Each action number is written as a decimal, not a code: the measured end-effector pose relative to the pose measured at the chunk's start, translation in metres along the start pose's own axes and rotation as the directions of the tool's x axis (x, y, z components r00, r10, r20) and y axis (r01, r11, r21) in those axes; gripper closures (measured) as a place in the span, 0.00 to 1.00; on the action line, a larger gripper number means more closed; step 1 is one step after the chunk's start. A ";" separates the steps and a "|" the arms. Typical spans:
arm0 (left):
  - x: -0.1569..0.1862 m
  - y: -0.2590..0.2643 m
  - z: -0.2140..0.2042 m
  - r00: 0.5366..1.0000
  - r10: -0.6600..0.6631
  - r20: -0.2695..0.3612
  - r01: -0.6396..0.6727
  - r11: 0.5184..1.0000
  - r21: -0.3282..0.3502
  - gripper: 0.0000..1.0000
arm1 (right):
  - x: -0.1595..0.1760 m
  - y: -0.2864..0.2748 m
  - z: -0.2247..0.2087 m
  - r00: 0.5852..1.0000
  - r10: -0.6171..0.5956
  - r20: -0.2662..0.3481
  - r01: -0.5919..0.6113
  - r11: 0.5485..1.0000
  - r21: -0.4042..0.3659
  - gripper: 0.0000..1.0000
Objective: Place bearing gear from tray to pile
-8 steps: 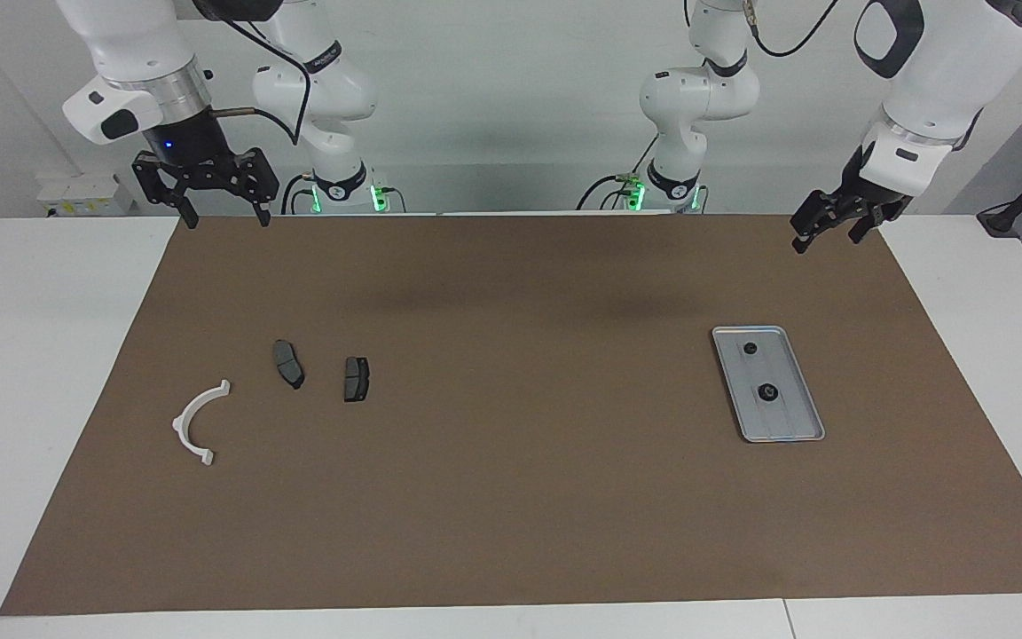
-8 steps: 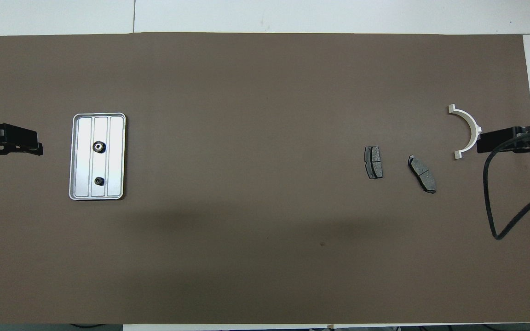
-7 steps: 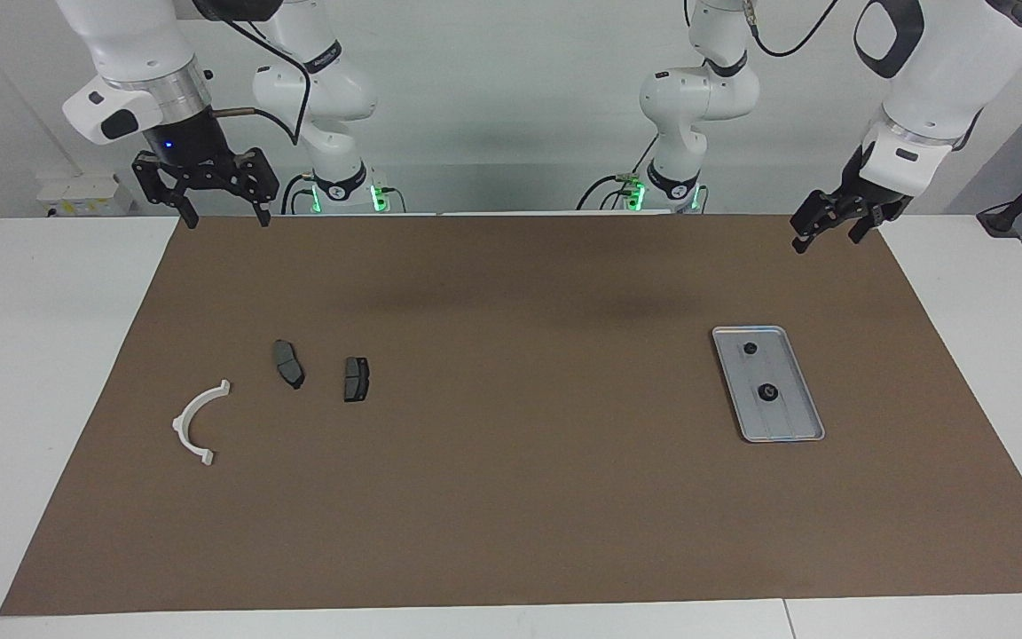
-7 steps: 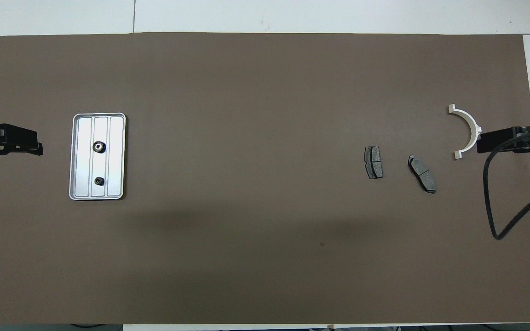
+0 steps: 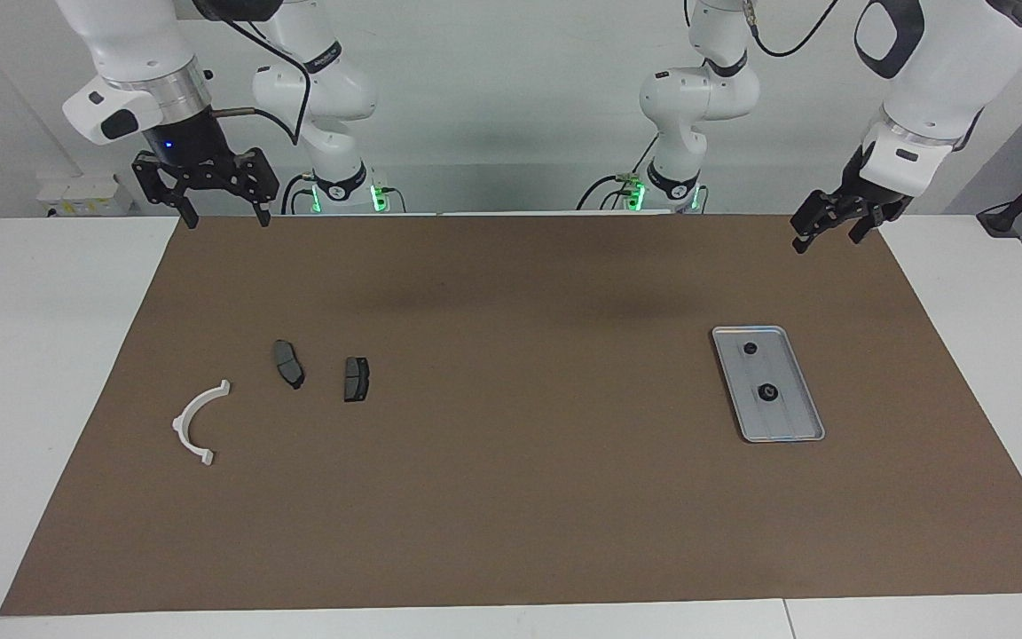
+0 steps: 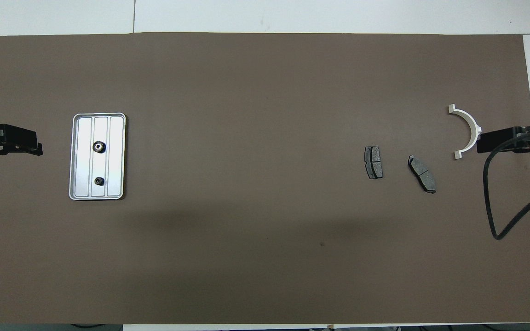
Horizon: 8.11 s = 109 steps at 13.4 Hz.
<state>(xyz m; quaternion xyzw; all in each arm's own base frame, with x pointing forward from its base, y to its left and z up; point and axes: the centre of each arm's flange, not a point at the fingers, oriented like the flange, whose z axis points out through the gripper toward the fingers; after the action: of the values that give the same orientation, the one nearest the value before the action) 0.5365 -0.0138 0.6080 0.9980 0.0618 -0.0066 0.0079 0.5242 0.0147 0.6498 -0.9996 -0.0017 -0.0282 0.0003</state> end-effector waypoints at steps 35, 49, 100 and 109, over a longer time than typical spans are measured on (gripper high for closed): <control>0.078 -0.014 0.310 0.998 0.058 -0.006 -0.058 0.998 0.000 0.20 | -0.002 0.002 -0.005 1.000 0.003 -0.009 -0.003 1.000 0.000 0.00; 0.081 -0.009 0.307 0.998 0.063 -0.028 -0.063 0.998 -0.004 0.65 | -0.003 -0.001 -0.006 1.000 -0.001 -0.011 0.001 1.000 0.000 0.00; 0.012 -0.015 0.285 0.995 0.085 0.057 -0.087 0.996 0.022 0.00 | -0.008 -0.321 0.146 0.928 0.373 0.019 -0.373 0.924 0.086 0.00; 0.008 -0.024 0.284 1.000 0.031 -0.003 -0.031 0.999 0.012 0.30 | 0.021 -0.457 0.296 0.923 0.386 0.006 -0.386 0.923 0.003 0.00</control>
<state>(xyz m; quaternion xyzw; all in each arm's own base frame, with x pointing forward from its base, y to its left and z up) 0.5381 0.0065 0.3241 0.9989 0.0463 -0.0053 0.0021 0.5601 0.4719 0.3554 -0.9805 0.1950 -0.0248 0.0077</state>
